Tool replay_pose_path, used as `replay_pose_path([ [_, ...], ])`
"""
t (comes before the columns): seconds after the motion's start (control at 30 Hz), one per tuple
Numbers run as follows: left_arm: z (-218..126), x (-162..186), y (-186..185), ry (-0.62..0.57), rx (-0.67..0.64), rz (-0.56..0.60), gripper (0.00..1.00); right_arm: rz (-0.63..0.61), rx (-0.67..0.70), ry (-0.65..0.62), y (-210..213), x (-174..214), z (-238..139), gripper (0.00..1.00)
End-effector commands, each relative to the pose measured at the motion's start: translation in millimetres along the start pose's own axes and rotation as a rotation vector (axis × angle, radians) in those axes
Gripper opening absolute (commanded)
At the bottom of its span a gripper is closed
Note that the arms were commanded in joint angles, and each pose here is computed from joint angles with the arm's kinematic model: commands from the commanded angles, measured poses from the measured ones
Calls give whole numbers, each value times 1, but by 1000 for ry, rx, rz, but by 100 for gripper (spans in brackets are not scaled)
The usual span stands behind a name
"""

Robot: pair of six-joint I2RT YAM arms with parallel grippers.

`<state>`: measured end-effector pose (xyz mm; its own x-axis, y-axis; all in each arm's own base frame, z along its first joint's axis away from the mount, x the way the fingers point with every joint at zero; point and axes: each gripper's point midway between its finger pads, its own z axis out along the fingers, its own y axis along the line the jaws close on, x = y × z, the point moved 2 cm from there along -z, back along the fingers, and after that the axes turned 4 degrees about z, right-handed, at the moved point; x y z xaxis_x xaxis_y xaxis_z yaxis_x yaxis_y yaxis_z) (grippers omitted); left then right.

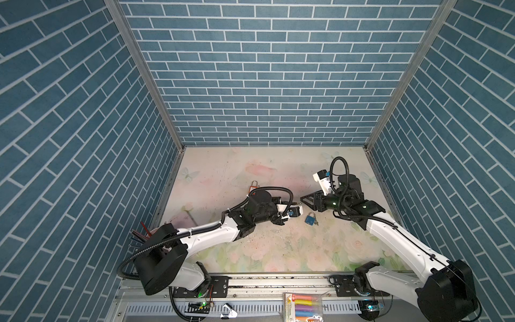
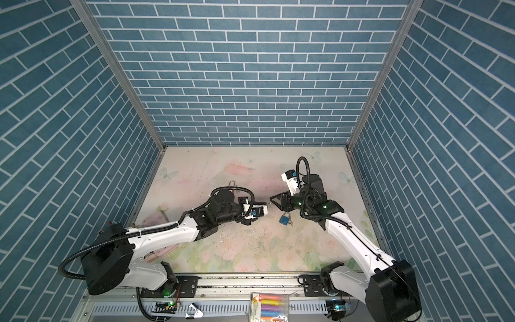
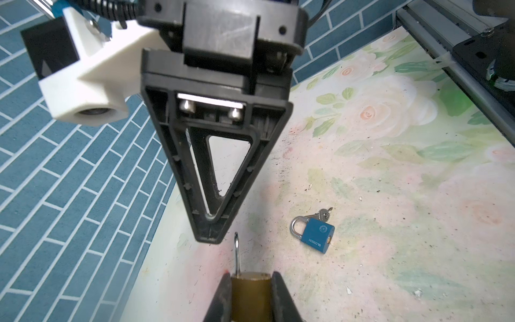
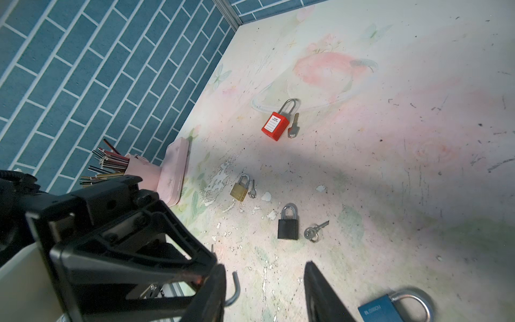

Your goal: Lock with the key

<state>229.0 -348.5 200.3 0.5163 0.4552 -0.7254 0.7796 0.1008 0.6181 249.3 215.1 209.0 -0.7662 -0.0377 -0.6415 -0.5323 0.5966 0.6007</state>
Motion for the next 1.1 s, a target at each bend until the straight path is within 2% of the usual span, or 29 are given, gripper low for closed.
replay_pose_path([
  [0.0,2,-7,3,-25,-10,32,0,-37,-25,22,1,7,4,45],
  [0.33,4,-4,6,-24,-9,-15,0,-49,-79,67,7,20,3,34],
  [0.57,4,-3,6,-25,2,-27,0,-59,-3,6,3,11,-7,33],
  [0.7,4,-4,5,-34,24,-44,0,-101,-48,-18,15,9,-14,33],
  [0.87,4,-6,4,-47,40,-54,0,-117,-126,28,22,21,-11,33],
  [1.07,3,-6,5,-49,48,-63,0,-98,-171,57,24,25,-6,27],
])
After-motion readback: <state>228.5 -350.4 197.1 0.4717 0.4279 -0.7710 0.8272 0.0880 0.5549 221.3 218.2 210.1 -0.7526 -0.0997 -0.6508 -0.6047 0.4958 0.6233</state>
